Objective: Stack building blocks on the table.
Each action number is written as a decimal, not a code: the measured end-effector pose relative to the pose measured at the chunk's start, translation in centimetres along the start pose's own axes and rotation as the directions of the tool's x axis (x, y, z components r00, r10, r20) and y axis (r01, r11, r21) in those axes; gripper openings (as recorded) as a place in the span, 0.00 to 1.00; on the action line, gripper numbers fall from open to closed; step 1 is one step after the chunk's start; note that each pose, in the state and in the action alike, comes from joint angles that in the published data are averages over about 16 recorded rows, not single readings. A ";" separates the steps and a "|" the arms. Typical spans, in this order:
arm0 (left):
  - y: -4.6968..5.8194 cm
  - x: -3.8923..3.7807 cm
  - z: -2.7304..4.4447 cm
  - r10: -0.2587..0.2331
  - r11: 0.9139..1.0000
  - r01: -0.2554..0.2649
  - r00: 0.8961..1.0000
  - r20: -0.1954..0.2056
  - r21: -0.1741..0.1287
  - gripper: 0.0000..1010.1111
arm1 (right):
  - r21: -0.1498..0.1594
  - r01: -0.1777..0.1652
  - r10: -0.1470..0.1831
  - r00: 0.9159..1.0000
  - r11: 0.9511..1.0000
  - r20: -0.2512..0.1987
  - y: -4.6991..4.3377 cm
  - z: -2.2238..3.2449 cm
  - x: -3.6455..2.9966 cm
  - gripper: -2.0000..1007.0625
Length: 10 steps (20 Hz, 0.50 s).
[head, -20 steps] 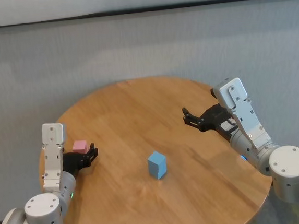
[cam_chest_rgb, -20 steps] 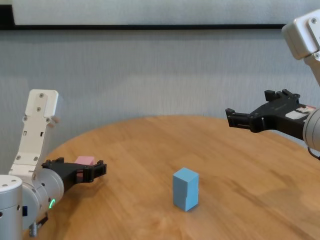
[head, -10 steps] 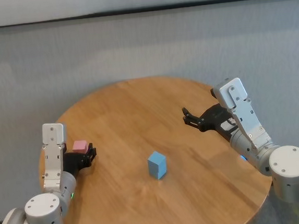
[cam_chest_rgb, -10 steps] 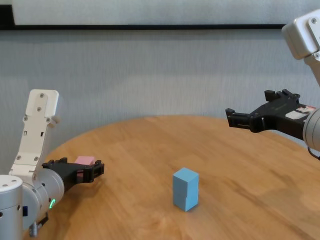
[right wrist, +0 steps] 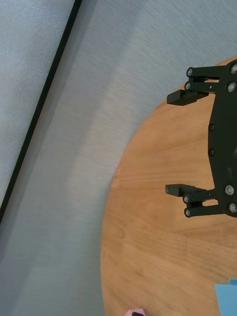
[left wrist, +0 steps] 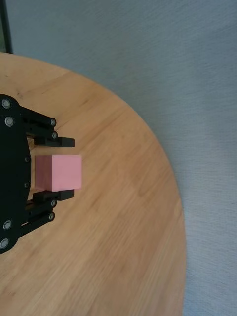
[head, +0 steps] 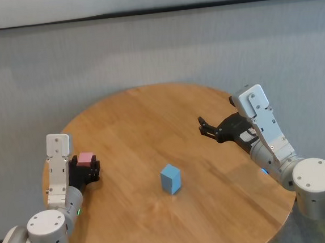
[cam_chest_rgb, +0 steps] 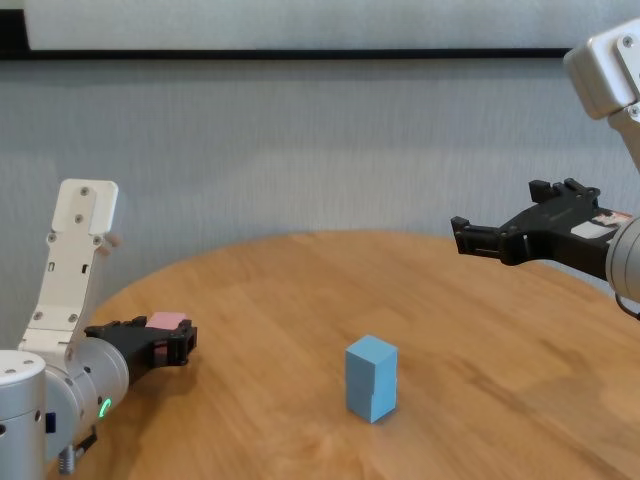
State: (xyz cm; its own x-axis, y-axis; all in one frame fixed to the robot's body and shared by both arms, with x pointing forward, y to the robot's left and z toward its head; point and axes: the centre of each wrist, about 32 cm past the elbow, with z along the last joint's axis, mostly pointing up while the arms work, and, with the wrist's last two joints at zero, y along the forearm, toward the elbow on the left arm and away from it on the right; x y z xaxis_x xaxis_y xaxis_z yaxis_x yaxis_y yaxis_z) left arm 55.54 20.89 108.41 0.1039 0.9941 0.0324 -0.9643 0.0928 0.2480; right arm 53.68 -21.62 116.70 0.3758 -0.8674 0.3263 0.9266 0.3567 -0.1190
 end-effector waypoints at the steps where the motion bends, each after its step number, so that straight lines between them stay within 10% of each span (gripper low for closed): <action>1: 0.0 0.00 0.00 0.000 1.000 0.000 1.000 0.000 0.000 0.55 | 0.000 0.000 0.000 1.000 1.000 0.000 0.00 0.00 0.00 1.00; 10: 0.0 -0.02 0.00 -0.001 1.000 0.001 1.000 0.001 0.000 0.41 | 0.000 0.000 0.000 1.000 1.000 0.000 0.00 0.00 0.00 1.00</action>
State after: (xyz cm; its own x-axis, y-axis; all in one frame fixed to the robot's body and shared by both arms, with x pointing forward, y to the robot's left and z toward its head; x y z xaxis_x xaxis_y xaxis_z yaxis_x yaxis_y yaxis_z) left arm 55.53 20.88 108.42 0.1047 0.9940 0.0329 -0.9642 0.0934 0.2480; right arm 53.68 -21.62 116.70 0.3758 -0.8674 0.3263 0.9266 0.3567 -0.1190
